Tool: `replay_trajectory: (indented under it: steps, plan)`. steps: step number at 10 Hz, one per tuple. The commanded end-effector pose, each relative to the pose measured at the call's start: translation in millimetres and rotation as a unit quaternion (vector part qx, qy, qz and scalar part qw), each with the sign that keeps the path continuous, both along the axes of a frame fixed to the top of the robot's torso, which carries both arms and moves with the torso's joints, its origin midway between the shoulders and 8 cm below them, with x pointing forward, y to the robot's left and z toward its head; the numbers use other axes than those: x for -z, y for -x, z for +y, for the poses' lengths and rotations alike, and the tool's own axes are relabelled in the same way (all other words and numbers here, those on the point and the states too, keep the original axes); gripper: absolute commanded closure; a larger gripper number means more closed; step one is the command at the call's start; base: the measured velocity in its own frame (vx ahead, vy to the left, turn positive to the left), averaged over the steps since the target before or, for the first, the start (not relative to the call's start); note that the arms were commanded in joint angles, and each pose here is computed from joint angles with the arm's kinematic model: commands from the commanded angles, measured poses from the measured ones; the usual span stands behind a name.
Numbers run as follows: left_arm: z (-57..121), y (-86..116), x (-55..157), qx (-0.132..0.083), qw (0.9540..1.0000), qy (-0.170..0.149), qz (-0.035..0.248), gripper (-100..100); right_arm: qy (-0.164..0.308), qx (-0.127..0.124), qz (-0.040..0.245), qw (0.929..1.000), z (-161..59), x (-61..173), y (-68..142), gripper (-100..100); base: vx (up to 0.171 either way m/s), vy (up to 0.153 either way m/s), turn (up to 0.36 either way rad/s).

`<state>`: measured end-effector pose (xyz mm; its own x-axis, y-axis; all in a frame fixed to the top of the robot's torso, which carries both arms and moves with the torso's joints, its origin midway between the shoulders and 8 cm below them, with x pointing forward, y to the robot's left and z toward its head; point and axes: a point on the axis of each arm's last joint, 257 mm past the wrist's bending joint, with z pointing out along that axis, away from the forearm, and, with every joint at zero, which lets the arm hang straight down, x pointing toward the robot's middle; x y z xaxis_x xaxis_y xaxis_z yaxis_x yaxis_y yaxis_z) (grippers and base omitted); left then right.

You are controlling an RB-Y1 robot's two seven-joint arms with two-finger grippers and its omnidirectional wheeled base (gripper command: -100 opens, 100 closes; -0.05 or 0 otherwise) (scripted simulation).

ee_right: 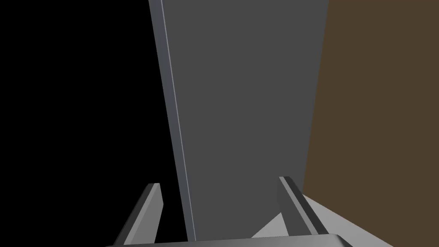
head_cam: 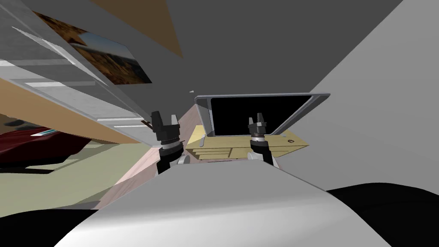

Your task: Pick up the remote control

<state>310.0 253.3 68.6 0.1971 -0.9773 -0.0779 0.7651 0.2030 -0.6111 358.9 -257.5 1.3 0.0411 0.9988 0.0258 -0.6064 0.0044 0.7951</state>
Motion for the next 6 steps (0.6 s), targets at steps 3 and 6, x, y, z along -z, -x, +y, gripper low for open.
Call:
replay_trajectory:
  steps: [3, 6]
  plan:
    - [-9.3, 0.8, -4.9, 0.023, 0.9993, -0.027, -0.005, -100, 0.0, 0.0, 0.0, 1.0, 0.0, 0.0, 0.0, 0, -0.018, 0.025, -0.121]
    - [-18.1, 0.1, -10.2, 0.051, 0.9974, -0.05, -0.01, -100, 0.0, 0.0, 0.0, 1.0, 0.0, 0.0, 0.0, 0, -0.051, 0.053, -0.202]
